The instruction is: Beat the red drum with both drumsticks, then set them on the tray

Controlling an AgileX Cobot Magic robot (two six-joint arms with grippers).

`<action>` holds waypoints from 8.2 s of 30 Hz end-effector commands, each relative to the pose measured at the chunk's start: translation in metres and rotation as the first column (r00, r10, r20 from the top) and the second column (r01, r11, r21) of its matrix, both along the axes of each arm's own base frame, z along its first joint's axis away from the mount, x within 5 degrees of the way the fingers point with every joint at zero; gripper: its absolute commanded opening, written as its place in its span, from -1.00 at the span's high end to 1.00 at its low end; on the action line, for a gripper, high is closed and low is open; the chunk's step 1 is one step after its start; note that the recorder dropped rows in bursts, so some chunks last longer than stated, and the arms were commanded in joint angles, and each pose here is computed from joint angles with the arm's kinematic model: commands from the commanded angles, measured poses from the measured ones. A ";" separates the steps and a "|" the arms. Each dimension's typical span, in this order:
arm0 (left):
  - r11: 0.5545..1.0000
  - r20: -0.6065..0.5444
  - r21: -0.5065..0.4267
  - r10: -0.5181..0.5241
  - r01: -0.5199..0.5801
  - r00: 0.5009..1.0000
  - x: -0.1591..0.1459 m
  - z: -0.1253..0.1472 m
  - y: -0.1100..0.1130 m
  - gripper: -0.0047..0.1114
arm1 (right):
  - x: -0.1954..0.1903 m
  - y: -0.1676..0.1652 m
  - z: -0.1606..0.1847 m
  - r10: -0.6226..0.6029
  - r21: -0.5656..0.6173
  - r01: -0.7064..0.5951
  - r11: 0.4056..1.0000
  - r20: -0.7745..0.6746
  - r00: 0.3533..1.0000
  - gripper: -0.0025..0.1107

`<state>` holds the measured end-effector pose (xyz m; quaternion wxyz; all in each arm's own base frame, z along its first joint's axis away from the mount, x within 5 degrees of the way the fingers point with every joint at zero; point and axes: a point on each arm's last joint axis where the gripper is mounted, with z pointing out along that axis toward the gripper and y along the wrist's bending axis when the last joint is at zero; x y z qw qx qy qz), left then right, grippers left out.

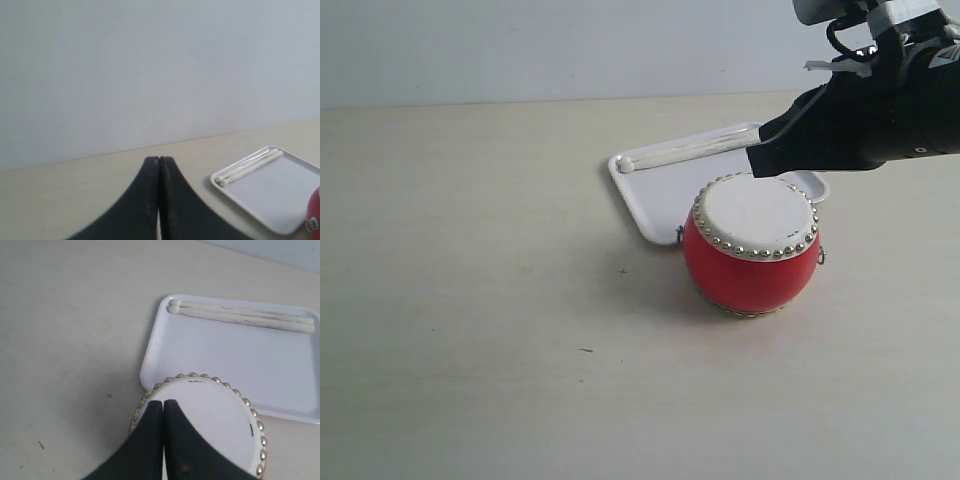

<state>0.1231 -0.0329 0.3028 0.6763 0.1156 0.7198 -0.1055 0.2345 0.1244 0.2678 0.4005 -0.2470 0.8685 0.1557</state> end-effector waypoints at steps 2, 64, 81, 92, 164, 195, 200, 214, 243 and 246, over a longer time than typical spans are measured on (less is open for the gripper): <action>1.000 0.010 -0.017 0.004 -0.004 1.000 -0.003 0.001 0.001 0.92 | -0.001 -0.001 0.001 -0.003 0.003 0.003 1.000 0.010 1.000 0.96; 0.970 -0.056 -0.151 0.185 -0.191 0.981 -0.067 -0.104 0.025 0.92 | 0.000 -0.001 0.002 -0.010 0.009 0.010 1.000 0.017 1.000 0.96; 0.967 -0.056 -0.151 0.201 -0.207 0.978 -0.067 -0.104 0.026 0.92 | 0.000 -0.001 0.002 -0.010 0.009 0.010 1.000 0.017 1.000 0.96; 0.969 -0.255 -0.082 0.204 -0.232 0.945 -0.071 -0.123 0.026 0.92 | 0.000 -0.001 0.002 -0.010 0.008 0.010 1.000 0.018 1.000 0.96; 0.969 -0.255 -0.082 0.204 -0.232 0.945 -0.071 -0.123 0.026 0.92 | -0.136 -0.097 0.016 -0.376 0.293 0.264 0.919 0.448 0.812 0.96; 0.969 -0.255 -0.082 0.204 -0.232 0.945 -0.071 -0.123 0.026 0.92 | -0.174 -0.128 -0.041 -0.588 0.291 0.529 0.797 0.572 0.572 0.96; 0.969 -0.255 -0.082 0.204 -0.232 0.945 -0.071 -0.123 0.026 0.92 | -0.175 -0.130 -0.063 -0.609 0.274 0.564 0.779 0.547 0.575 0.96; 0.969 -0.255 -0.082 0.204 -0.232 0.945 -0.071 -0.123 0.026 0.92 | -0.180 -0.130 -0.080 -0.638 0.220 0.608 0.762 0.416 0.648 0.96; 0.969 -0.253 -0.083 0.204 -0.232 0.946 -0.071 -0.123 0.026 0.92 | -0.180 -0.130 -0.080 -0.663 0.261 0.614 0.745 0.388 0.640 0.96; 0.969 -0.253 -0.083 0.204 -0.232 0.946 -0.071 -0.123 0.026 0.92 | -0.180 -0.130 -0.080 -0.663 0.261 0.614 0.745 0.388 0.640 0.96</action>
